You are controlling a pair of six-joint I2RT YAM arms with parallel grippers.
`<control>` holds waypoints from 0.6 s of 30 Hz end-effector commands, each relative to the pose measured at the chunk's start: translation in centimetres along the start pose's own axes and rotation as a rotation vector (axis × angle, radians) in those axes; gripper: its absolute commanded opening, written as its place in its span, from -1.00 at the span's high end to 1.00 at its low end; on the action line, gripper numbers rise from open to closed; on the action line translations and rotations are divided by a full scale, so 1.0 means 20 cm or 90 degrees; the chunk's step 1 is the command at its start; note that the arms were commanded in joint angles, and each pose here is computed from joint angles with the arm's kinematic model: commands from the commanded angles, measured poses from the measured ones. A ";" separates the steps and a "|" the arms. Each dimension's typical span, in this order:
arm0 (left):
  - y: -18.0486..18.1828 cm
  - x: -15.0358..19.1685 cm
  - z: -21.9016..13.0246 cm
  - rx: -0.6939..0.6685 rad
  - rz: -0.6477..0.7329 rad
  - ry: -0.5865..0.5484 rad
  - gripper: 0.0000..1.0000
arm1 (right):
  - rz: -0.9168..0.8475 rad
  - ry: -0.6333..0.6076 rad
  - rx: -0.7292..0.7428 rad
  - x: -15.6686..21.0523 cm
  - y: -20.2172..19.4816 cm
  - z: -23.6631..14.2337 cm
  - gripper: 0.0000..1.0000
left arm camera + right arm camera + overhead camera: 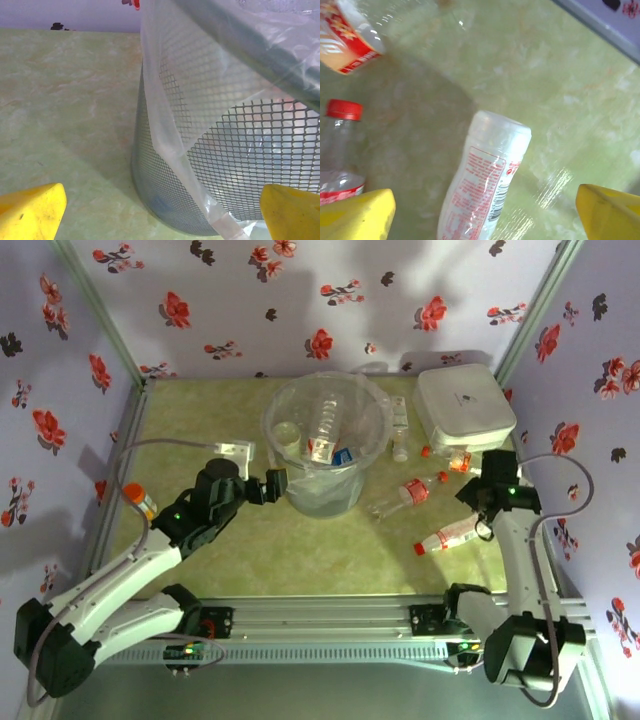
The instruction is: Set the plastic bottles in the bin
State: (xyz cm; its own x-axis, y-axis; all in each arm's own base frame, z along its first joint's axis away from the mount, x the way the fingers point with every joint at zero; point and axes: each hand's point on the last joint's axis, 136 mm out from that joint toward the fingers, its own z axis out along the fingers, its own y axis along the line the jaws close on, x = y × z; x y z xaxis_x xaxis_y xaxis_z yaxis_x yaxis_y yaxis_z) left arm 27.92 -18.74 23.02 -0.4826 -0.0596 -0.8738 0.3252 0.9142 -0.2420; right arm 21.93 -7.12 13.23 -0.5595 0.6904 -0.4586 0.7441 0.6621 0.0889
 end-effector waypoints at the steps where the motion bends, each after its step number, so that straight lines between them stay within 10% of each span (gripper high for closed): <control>1: 0.00 -0.04 -0.03 0.006 0.010 -0.012 -1.00 | 0.076 -0.031 -0.014 -0.03 0.00 0.10 -0.99; 10: -0.05 0.02 0.03 0.043 -0.005 0.025 -1.00 | 0.137 0.081 -0.085 0.16 0.10 0.40 -0.89; 18: -0.06 -0.02 0.00 0.047 -0.020 0.005 -1.00 | 0.137 0.082 -0.118 0.14 0.15 0.41 -0.29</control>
State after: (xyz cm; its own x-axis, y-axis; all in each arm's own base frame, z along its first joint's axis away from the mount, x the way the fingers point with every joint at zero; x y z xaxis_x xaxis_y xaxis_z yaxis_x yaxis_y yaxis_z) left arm 27.74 -19.75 22.20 -0.5199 -0.0487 -0.8528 0.3609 0.8924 -0.2710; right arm 24.74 -5.60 4.28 -0.4630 0.8408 -0.2805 0.7942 0.5340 0.2898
